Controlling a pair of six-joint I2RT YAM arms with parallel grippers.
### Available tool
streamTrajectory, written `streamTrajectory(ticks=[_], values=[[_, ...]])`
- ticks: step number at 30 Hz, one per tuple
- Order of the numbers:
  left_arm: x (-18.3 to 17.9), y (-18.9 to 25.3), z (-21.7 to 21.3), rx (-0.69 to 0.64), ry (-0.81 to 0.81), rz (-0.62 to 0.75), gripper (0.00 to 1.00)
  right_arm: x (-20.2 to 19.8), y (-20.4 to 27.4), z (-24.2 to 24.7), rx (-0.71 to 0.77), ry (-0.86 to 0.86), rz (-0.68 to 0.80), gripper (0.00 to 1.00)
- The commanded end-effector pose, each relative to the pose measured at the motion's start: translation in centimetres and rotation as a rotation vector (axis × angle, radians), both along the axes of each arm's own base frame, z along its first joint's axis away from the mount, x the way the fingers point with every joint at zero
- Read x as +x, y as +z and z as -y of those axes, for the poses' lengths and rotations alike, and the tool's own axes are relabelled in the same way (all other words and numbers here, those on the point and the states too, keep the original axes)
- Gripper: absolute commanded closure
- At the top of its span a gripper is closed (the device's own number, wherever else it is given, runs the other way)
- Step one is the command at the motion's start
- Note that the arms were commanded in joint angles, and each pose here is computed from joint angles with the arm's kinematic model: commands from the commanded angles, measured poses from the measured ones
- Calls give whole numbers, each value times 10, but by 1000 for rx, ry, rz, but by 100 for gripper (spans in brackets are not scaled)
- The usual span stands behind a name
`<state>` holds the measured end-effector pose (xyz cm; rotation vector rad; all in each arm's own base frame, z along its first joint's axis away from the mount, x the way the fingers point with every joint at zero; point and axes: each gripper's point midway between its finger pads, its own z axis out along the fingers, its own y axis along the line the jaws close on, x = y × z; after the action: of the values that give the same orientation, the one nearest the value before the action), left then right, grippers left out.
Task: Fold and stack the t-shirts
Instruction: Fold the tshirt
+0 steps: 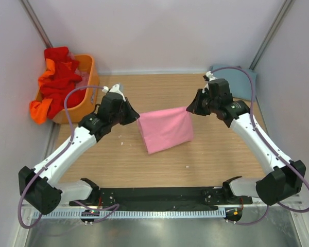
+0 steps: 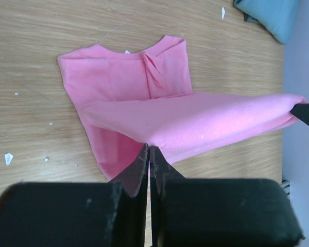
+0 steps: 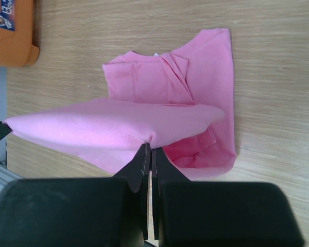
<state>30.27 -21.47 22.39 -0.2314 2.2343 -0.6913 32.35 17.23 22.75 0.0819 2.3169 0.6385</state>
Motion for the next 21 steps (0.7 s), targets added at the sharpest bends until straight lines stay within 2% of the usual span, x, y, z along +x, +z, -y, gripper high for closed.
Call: streamTrajectory(ticks=[1,4,8,11,14,21], values=[[5,28,-6,-5,38,53,100,10,27,-3,22,-1,61,99],[14,20,-4,28,45,39,100,24,24,-8,14,7,61,99],[35,6,3,71,48,1,100,57,-7,-22,-17,33,-11,99],[42,-1,11,80,18,-14,100,67,-4,-26,-21,43,-1,99],[36,7,14,62,-5,0,100,62,6,-25,-5,40,29,99],[-4,47,16,5,-76,57,100,0,57,-7,67,50,137,99]])
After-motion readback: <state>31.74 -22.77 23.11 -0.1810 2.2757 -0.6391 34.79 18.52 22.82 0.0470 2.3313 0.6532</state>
